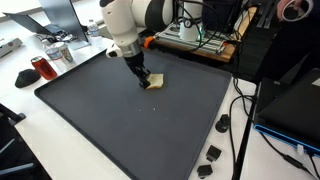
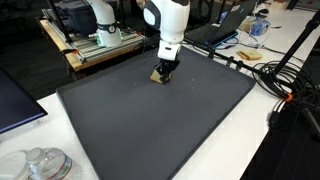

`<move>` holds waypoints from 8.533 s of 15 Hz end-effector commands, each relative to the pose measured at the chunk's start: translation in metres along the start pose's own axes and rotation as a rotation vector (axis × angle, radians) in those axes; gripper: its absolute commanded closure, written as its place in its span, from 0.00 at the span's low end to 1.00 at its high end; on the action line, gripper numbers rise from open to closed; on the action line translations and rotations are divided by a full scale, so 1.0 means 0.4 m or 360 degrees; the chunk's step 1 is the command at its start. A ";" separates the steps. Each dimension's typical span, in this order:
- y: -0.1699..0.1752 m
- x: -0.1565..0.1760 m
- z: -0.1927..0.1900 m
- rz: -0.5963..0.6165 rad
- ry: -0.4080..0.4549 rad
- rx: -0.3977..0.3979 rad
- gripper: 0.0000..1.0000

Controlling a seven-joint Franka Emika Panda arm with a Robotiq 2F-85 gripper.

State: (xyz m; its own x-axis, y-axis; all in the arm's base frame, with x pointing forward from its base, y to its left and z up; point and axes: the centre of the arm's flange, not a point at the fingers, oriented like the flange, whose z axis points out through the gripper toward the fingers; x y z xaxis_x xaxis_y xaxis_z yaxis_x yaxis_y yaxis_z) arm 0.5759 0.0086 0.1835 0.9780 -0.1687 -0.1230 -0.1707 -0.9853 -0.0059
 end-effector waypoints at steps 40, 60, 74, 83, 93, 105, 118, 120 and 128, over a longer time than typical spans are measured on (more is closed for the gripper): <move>-0.022 0.047 0.043 0.0205 -0.0086 -0.0015 0.95; -0.054 0.012 0.113 0.0532 0.0144 -0.0042 0.95; -0.065 0.011 0.124 -0.0326 0.0138 -0.0247 0.95; -0.032 0.041 0.151 -0.0766 0.0056 -0.0100 0.95; -0.024 -0.032 0.058 -0.0512 0.0011 -0.0103 0.95; 0.006 -0.162 -0.054 -0.0248 0.0106 -0.0136 0.95; -0.067 -0.101 -0.203 0.0379 0.0055 -0.0337 0.95; -0.092 -0.082 -0.220 0.0510 0.0046 -0.0400 0.95; -0.231 0.026 -0.191 0.1135 0.0064 -0.0626 0.95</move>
State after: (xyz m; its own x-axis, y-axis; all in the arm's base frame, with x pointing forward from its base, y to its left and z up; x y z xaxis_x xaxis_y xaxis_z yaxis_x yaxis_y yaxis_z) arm 0.5805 0.0771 0.2691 0.7405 -0.6721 0.0083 -0.6301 -0.6898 0.3567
